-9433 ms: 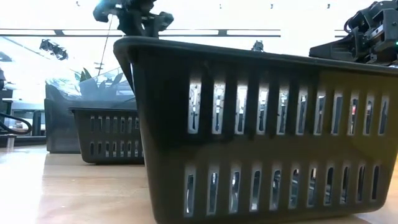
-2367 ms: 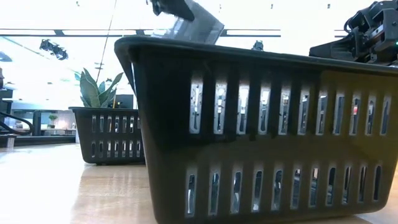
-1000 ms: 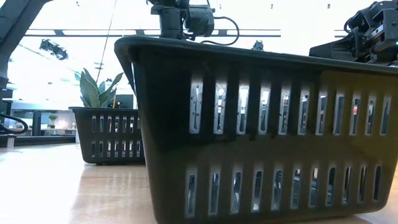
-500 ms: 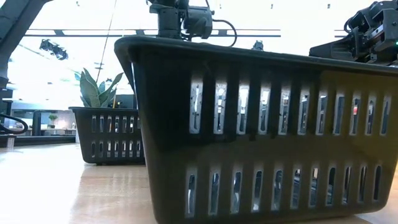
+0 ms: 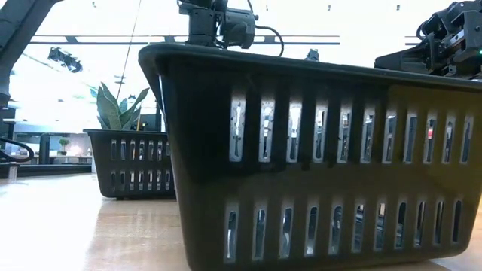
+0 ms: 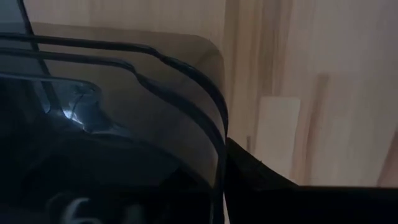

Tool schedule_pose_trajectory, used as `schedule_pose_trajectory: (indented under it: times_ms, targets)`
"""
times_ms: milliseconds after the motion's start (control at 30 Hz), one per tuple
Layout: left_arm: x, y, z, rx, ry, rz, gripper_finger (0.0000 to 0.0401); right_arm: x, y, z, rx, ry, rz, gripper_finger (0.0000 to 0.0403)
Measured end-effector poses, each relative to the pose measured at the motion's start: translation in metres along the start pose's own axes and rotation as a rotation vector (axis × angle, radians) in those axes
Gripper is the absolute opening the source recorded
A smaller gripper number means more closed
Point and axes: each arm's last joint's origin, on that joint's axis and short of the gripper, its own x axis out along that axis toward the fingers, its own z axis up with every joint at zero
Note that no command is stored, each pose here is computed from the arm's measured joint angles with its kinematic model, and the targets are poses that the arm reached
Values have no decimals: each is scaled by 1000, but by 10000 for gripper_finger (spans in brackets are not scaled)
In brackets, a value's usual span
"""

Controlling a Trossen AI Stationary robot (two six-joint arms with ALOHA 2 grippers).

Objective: Stack baskets on shelf by color
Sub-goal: Put the stacked black bins on the shelf

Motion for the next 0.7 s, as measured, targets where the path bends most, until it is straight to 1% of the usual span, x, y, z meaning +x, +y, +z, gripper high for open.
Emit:
schedule_pose_trajectory:
  times_ms: [100, 300, 400, 600, 700]
  targets:
    - [0, -1, -3, 8, 28, -11, 22, 0, 0, 0, 0, 0, 0, 45]
    - [-1, -2, -4, 6, 36, -25, 30, 0, 0, 0, 0, 0, 1, 45]
    - [-1, -1, -4, -7, 34, -24, 50, 0, 0, 0, 0, 0, 1, 45]
    - [-1, -1, -5, -12, 36, -21, 106, 0, 0, 0, 0, 0, 1, 45]
    - [-1, -1, -5, -16, 36, -22, 123, 0, 0, 0, 0, 0, 1, 45]
